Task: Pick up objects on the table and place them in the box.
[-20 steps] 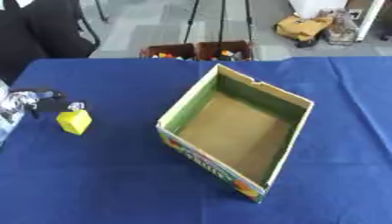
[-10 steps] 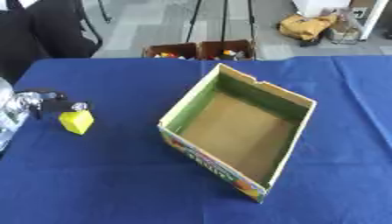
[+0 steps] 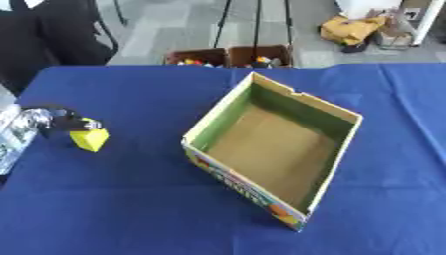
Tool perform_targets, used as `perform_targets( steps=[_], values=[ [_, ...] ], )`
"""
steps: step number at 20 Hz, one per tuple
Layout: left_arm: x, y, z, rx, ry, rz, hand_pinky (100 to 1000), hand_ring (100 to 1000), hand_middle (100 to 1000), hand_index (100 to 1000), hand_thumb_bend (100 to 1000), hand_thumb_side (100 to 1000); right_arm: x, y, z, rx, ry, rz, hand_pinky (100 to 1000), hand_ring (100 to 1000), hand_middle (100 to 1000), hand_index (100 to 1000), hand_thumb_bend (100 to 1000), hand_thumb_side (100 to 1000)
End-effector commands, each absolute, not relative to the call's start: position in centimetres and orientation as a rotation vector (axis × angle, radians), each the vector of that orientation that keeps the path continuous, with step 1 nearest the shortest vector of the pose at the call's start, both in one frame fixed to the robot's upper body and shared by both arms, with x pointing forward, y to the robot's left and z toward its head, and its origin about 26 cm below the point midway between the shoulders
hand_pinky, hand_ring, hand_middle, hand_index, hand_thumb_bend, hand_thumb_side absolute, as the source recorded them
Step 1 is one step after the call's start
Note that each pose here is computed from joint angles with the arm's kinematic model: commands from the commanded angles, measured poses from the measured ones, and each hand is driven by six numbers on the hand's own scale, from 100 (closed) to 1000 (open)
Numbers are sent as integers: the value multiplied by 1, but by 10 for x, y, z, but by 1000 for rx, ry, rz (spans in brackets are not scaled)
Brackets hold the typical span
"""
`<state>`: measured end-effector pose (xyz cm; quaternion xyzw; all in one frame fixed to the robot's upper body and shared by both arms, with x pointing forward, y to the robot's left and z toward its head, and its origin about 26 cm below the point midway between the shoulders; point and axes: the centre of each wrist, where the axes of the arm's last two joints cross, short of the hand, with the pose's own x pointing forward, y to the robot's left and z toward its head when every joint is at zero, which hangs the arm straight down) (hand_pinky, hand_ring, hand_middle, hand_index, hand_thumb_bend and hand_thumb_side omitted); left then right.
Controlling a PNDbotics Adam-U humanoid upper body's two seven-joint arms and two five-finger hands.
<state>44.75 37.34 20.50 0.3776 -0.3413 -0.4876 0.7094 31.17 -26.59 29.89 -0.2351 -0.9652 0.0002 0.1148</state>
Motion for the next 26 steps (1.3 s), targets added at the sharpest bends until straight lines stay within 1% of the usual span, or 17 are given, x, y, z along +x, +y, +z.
perform_targets(
  steps=[1,5,8,13,17,19,22,26],
  values=[
    [447,378,215,871,-774,-1063,753,878,933,1000,462,932,307,-266,308,-685,-2862,8,767,728,623,767,100,475],
    [448,378,212,900,-764,-1061,745,870,906,1000,437,918,307,-266,308,-683,-2862,9,767,728,622,767,100,479],
    [449,378,209,917,-751,-1071,735,855,896,1000,442,905,307,-266,308,-682,-2862,9,767,727,622,766,100,480],
    [449,377,207,935,-756,-1089,705,809,845,979,369,878,307,-267,307,-682,-2859,10,766,727,621,767,100,480],
    [450,376,207,924,-755,-1099,660,735,836,982,298,813,307,-267,307,-680,-2857,9,766,727,620,767,100,478],
    [450,376,207,920,-754,-1102,646,708,832,979,294,806,307,-267,306,-679,-2855,9,766,727,619,767,100,478],
    [451,377,206,918,-754,-1099,592,656,823,968,283,777,307,-267,306,-679,-2855,7,766,727,619,766,100,478],
    [451,377,204,911,-749,-1098,550,620,801,952,289,793,307,-267,306,-682,-2852,5,766,727,618,766,100,478]
  ],
)
